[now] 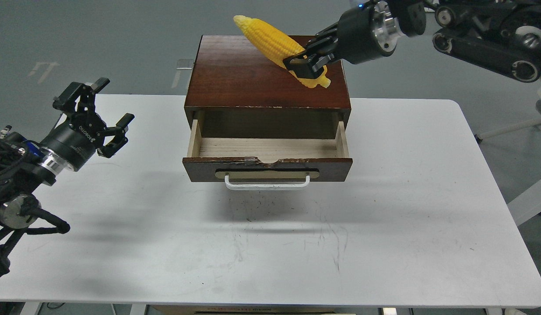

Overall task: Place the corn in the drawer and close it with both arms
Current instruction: 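Lift the corn with the right gripper over the open drawer, then lower the corn into the drawer and open the right gripper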

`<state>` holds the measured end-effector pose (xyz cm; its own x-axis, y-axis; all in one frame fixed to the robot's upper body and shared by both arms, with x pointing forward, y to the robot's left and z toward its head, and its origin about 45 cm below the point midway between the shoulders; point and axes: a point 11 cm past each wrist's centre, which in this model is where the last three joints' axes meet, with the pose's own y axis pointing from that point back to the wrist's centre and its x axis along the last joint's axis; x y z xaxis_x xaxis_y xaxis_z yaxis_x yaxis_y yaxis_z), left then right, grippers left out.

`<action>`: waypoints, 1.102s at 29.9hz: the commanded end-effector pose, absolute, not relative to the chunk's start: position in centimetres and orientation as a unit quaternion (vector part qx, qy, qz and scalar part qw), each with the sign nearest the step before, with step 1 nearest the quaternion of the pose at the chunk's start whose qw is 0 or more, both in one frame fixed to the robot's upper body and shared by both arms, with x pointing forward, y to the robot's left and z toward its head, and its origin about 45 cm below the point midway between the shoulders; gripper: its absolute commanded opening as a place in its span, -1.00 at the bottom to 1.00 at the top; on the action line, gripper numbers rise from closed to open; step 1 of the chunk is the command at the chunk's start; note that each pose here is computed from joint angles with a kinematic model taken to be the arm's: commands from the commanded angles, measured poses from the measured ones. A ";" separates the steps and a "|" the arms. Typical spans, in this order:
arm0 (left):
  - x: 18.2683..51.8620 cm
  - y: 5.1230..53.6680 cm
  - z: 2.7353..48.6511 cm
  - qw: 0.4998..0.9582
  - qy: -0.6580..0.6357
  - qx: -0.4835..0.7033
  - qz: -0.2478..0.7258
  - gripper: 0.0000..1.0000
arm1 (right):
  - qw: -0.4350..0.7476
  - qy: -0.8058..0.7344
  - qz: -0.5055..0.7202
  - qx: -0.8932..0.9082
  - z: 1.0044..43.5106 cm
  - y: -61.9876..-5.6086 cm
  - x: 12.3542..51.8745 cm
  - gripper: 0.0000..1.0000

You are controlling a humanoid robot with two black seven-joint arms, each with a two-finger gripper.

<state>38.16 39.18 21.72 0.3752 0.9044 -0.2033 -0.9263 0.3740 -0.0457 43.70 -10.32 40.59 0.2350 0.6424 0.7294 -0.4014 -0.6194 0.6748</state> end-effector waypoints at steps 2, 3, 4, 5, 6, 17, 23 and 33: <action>38.0 39.7 22.1 0.826 0.067 -0.070 0.555 1.00 | 0.448 0.169 0.660 0.579 39.3 -8.9 42.8 -0.66; 38.0 39.7 22.1 0.826 0.067 -0.070 0.555 1.00 | 0.447 0.174 0.662 0.576 39.2 -8.7 42.6 -0.67; 38.0 39.7 22.1 0.826 0.067 -0.070 0.555 1.00 | 0.446 0.179 0.663 0.574 38.9 -8.6 42.5 -0.66; 37.9 39.8 22.1 0.826 0.067 -0.069 0.555 1.00 | 0.448 0.191 0.664 0.568 38.3 -8.7 42.3 -0.67; 37.9 39.8 22.1 0.826 0.067 -0.069 0.555 1.00 | 0.449 0.202 0.669 0.558 37.6 -8.6 42.3 -0.67; 37.8 39.5 22.1 0.829 0.068 -0.071 0.551 1.00 | 0.437 0.260 0.684 0.524 32.9 -8.7 41.7 -0.63; 37.7 39.5 22.1 0.829 0.068 -0.070 0.551 1.00 | 0.438 0.265 0.673 0.534 31.1 -8.8 41.6 -0.37; 37.7 39.5 22.0 0.828 0.069 -0.070 0.552 1.00 | 0.439 0.262 0.672 0.535 30.9 -8.5 41.9 0.24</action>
